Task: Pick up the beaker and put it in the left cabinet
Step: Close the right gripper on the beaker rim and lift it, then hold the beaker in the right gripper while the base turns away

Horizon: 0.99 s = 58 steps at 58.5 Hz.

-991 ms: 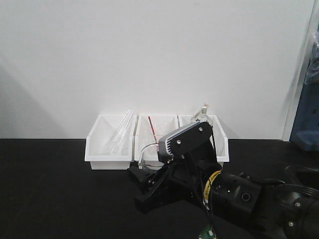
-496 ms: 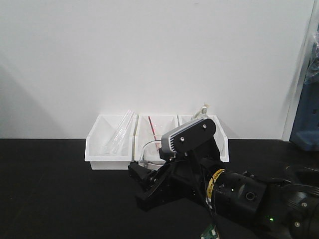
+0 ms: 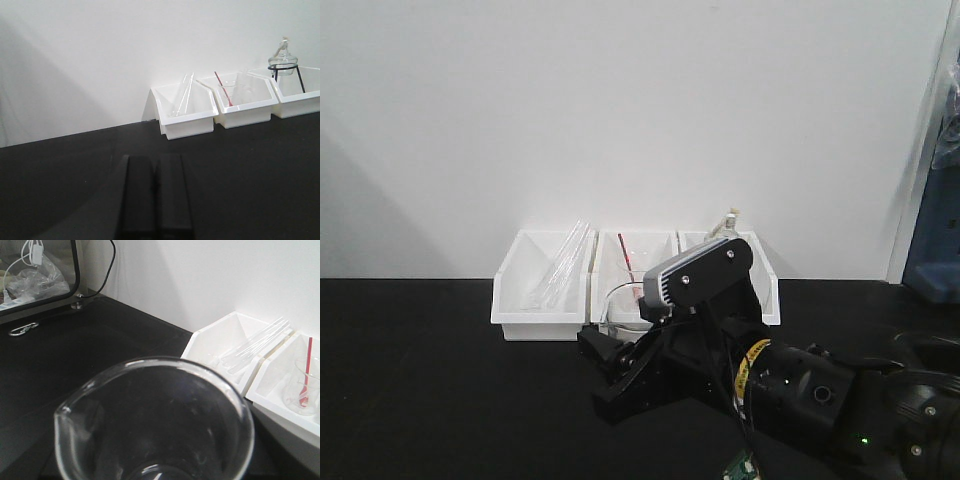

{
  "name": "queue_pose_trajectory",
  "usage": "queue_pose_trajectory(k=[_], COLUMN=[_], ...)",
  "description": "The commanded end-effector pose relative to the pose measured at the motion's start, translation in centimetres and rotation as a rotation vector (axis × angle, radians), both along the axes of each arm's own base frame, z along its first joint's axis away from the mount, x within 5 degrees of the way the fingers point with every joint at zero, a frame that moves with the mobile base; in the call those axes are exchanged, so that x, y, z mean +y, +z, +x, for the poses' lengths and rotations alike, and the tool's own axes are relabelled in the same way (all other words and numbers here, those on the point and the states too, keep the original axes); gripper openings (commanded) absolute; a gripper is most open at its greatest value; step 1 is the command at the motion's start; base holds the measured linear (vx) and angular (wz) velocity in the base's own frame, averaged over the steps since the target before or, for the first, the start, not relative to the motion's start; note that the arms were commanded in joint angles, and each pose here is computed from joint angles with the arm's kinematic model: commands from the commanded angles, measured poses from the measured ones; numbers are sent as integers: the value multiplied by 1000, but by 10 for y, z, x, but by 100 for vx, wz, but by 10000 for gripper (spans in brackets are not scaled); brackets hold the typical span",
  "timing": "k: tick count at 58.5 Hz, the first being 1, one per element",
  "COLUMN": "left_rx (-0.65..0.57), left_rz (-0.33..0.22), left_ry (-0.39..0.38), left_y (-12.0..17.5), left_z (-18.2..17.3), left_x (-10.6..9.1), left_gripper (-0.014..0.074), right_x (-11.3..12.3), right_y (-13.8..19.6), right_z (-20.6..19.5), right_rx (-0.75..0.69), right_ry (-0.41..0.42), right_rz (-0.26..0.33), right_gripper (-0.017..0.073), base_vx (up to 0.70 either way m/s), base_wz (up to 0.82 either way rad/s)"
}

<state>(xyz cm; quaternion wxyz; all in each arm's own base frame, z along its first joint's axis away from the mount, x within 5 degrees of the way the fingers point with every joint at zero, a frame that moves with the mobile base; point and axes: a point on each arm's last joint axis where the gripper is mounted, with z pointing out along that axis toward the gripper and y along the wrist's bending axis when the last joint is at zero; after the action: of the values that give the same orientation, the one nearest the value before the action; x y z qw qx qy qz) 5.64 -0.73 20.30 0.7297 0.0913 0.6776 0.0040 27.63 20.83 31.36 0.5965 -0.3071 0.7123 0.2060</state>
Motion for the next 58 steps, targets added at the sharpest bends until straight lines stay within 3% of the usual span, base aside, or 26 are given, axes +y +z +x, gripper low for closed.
queue_pose_trajectory(k=[1, 34, 58], left_rx=[-76, -76, -76], left_rz=[-15, -15, -15], left_ry=[-4, -4, -4], left_y=[2, 2, 2], left_z=[-1, -1, -1], left_x=[0, 0, 0], left_gripper=[1, 1, 1], right_x=[-1, -1, -1], right_y=[31, 31, 31], right_z=[-6, -6, -7], right_rx=[-101, -101, -101], right_ry=[35, 35, 35], right_rz=[99, 99, 100], right_gripper=[61, 61, 61], base_vx=[0, -6, -13], base_wz=[2, 7, 29])
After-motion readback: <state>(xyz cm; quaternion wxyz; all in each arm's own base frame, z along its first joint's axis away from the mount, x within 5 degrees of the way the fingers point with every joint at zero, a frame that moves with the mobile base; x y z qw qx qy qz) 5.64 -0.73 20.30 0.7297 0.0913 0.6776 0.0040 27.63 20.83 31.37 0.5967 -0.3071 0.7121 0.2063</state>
